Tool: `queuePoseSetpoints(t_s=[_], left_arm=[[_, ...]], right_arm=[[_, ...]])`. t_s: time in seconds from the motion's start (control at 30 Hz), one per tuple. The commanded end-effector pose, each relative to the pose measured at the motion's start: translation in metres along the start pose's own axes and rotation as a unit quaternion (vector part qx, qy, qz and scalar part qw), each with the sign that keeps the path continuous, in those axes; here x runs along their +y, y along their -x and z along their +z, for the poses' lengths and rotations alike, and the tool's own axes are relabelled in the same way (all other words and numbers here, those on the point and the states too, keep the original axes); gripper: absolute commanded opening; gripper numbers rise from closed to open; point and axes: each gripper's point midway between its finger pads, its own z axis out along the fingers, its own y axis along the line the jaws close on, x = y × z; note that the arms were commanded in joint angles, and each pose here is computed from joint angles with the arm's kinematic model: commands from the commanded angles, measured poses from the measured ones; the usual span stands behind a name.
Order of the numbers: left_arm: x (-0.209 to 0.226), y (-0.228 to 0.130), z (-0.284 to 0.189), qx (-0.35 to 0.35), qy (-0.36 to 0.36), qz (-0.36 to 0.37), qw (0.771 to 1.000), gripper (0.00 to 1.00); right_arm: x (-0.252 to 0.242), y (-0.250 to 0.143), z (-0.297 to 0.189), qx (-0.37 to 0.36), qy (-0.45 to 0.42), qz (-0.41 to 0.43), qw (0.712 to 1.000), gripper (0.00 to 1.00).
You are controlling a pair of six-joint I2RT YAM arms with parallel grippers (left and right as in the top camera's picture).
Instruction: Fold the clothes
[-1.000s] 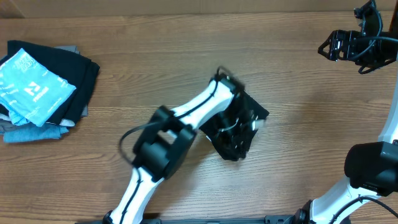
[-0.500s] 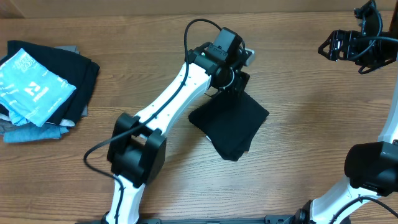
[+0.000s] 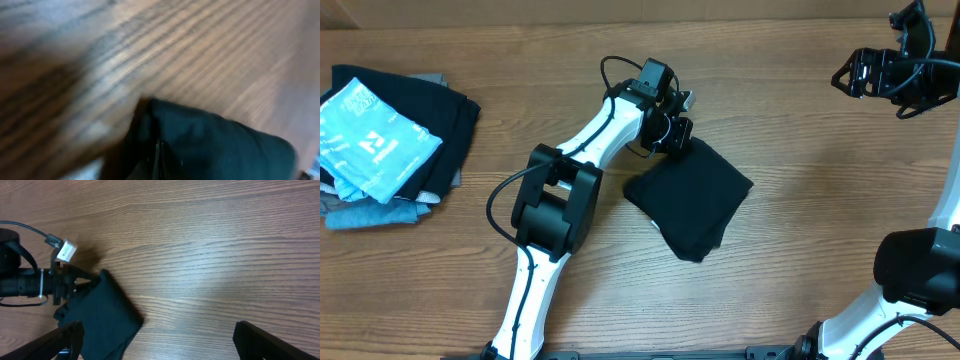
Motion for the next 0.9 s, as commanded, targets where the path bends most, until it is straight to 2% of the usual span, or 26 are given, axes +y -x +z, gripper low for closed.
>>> queuePoseSetpoints(t_s=[0.0, 0.03, 0.07, 0.17, 0.23, 0.3, 0.4, 0.6, 0.73, 0.87], left_arm=[[-0.059, 0.051, -0.107, -0.098, -0.039, 0.067, 0.992, 0.12], [-0.063, 0.053, -0.121, -0.107, -0.036, 0.075, 0.991, 0.19], [-0.066, 0.054, -0.143, -0.118, -0.026, 0.084, 0.989, 0.31], [-0.054, 0.037, -0.172, -0.107, 0.028, 0.113, 0.988, 0.81], [-0.035, 0.021, -0.168, -0.070, 0.070, 0.130, 0.987, 1.00], [-0.017, 0.005, -0.159, -0.028, 0.102, 0.138, 0.985, 1.00], [0.006, -0.020, -0.134, 0.041, 0.110, 0.170, 0.978, 1.00], [0.039, -0.042, -0.091, 0.108, 0.102, 0.190, 0.970, 1.00], [0.044, -0.055, -0.066, 0.140, 0.090, 0.190, 0.968, 1.00], [0.024, -0.062, -0.058, 0.149, 0.050, 0.225, 0.962, 1.00]], right_arm=[[-0.001, 0.001, -0.001, -0.002, -0.001, 0.002, 1.000, 1.00], [-0.001, 0.001, -0.001, -0.002, -0.001, 0.002, 1.000, 1.00], [0.000, 0.001, -0.001, -0.002, -0.001, 0.002, 1.000, 1.00], [-0.001, 0.001, -0.001, -0.002, -0.001, 0.002, 1.000, 1.00], [-0.001, 0.001, -0.001, -0.002, -0.001, 0.002, 1.000, 1.00], [-0.001, 0.001, -0.001, -0.002, -0.001, 0.002, 1.000, 1.00], [0.000, 0.001, -0.001, -0.002, -0.001, 0.002, 1.000, 1.00], [0.000, 0.001, -0.001, -0.002, -0.001, 0.002, 1.000, 1.00], [-0.001, 0.001, -0.001, -0.002, -0.001, 0.002, 1.000, 1.00], [0.000, 0.001, -0.001, -0.002, -0.001, 0.002, 1.000, 1.00]])
